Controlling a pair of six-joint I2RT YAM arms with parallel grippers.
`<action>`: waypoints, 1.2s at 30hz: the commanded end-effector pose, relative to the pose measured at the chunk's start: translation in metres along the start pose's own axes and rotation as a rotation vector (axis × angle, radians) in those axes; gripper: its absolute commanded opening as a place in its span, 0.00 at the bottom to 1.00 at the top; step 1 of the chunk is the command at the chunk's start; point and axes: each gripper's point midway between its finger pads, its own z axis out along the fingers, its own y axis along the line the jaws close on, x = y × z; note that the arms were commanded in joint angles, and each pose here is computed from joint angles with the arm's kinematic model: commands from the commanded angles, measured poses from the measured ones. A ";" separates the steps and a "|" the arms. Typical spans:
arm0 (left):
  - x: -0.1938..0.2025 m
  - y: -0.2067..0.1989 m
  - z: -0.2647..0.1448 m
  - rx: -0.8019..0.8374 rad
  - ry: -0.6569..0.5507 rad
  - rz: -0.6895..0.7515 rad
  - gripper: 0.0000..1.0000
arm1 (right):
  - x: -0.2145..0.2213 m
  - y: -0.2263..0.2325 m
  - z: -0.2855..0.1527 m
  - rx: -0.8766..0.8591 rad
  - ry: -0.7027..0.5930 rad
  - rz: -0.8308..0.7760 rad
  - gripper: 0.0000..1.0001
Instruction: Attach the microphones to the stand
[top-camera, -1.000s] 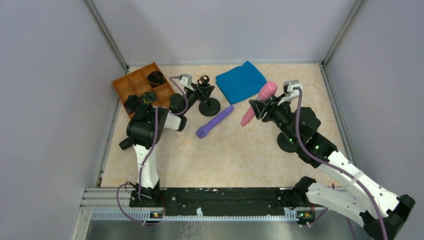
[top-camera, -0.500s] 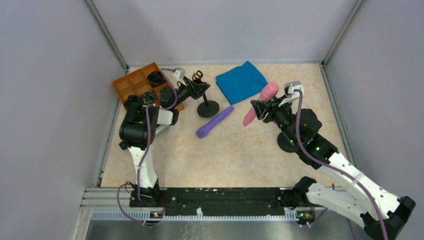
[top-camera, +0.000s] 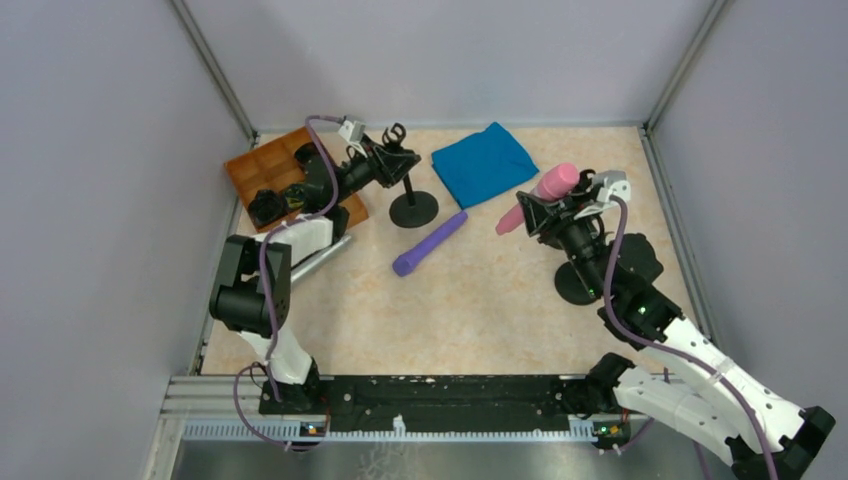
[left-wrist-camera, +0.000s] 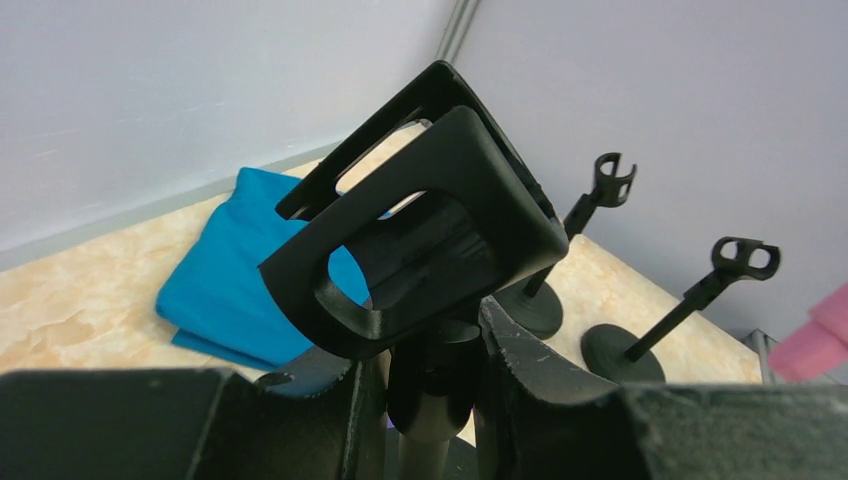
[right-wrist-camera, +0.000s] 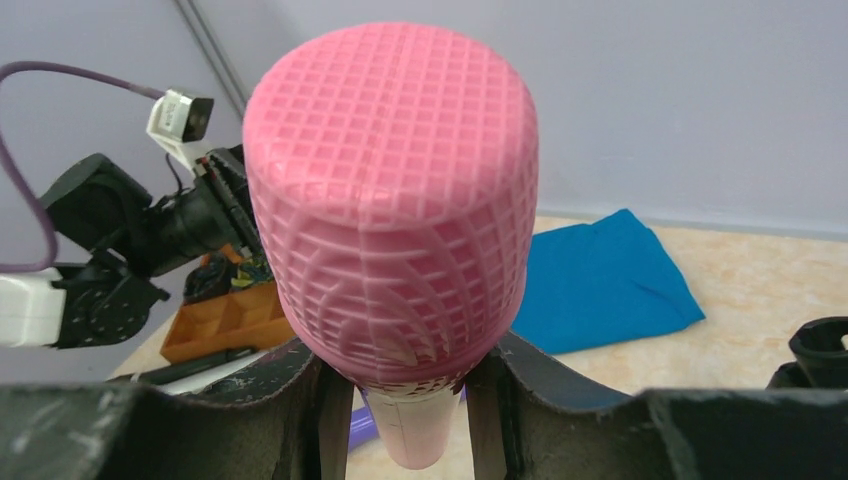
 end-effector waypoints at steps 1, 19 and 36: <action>-0.030 -0.050 0.007 0.034 -0.041 0.044 0.00 | -0.038 -0.007 -0.002 0.039 -0.131 -0.046 0.00; 0.038 -0.154 0.015 0.135 0.098 -0.057 0.00 | -0.070 0.011 -0.007 -0.077 -0.303 -0.134 0.00; 0.113 -0.166 -0.005 0.288 0.141 -0.063 0.00 | -0.059 0.058 0.001 -0.332 -0.342 -0.168 0.00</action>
